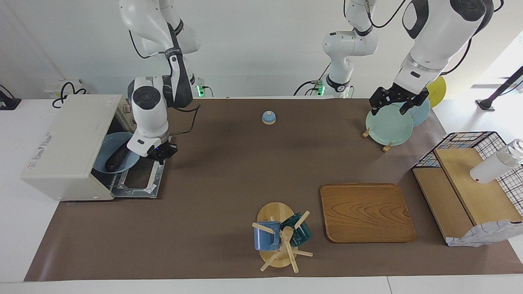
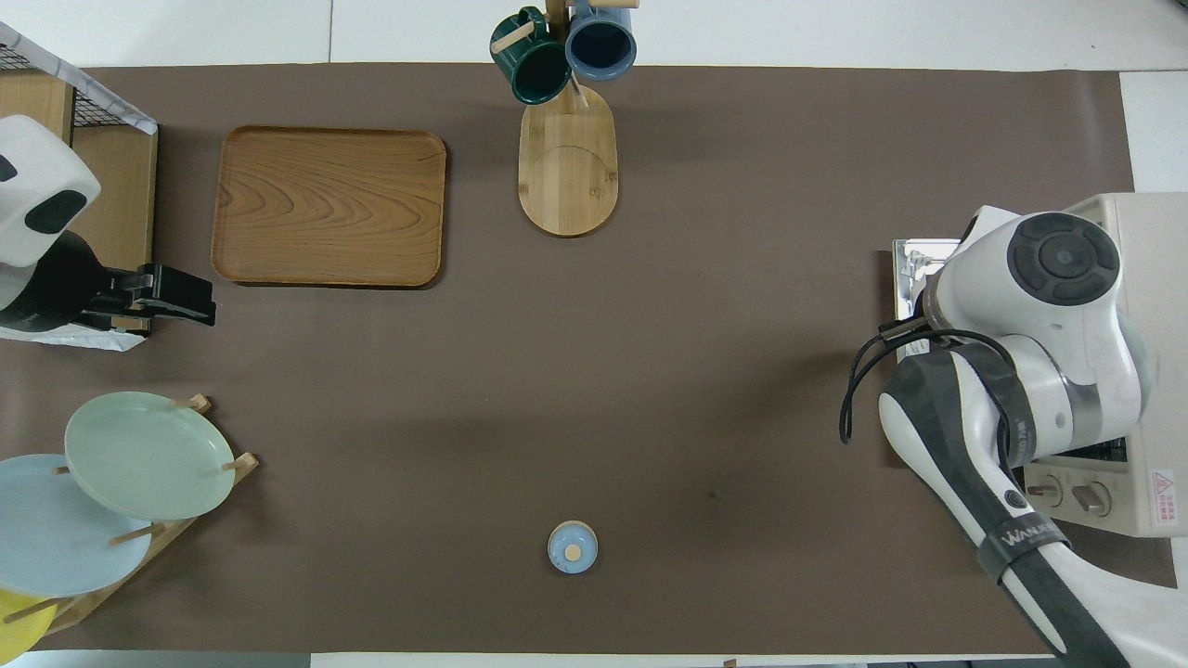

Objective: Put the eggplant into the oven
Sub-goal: 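Release the eggplant inside the oven and draw the right gripper out, then push the oven door closed with the right gripper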

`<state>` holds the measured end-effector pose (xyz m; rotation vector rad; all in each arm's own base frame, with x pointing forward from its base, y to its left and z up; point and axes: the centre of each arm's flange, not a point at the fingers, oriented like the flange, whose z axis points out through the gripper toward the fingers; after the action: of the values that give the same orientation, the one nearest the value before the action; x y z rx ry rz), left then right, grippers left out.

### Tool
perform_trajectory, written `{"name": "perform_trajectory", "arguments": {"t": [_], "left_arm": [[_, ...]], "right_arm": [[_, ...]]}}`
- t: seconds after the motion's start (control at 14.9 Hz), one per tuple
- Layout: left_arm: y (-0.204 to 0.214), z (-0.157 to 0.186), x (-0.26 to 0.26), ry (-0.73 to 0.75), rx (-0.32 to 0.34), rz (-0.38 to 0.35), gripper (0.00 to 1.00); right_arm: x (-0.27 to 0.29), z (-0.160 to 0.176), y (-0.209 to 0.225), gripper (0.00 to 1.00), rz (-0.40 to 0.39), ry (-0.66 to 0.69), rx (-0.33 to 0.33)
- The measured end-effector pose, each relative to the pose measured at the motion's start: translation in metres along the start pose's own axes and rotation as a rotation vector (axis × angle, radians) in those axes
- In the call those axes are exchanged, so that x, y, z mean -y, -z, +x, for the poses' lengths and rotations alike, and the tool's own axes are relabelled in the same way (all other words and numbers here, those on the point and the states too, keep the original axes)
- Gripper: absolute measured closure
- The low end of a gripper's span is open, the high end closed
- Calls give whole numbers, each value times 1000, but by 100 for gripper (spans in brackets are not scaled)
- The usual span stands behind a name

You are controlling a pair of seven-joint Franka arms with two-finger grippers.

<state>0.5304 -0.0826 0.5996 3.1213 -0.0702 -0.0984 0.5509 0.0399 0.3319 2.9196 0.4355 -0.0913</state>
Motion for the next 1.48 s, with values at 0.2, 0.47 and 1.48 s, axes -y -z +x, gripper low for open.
{"name": "perform_trajectory", "arguments": {"t": [0.2, 0.47, 1.48], "left_arm": [[0, 0, 0, 0, 0, 0, 0], [0, 0, 0, 0, 0, 0, 0], [0, 0, 0, 0, 0, 0, 0]], "right_arm": [[3, 3, -14, 99, 4, -34, 1], [3, 2, -14, 99, 4, -46, 0], [17, 5, -25, 99, 4, -67, 20]]}}
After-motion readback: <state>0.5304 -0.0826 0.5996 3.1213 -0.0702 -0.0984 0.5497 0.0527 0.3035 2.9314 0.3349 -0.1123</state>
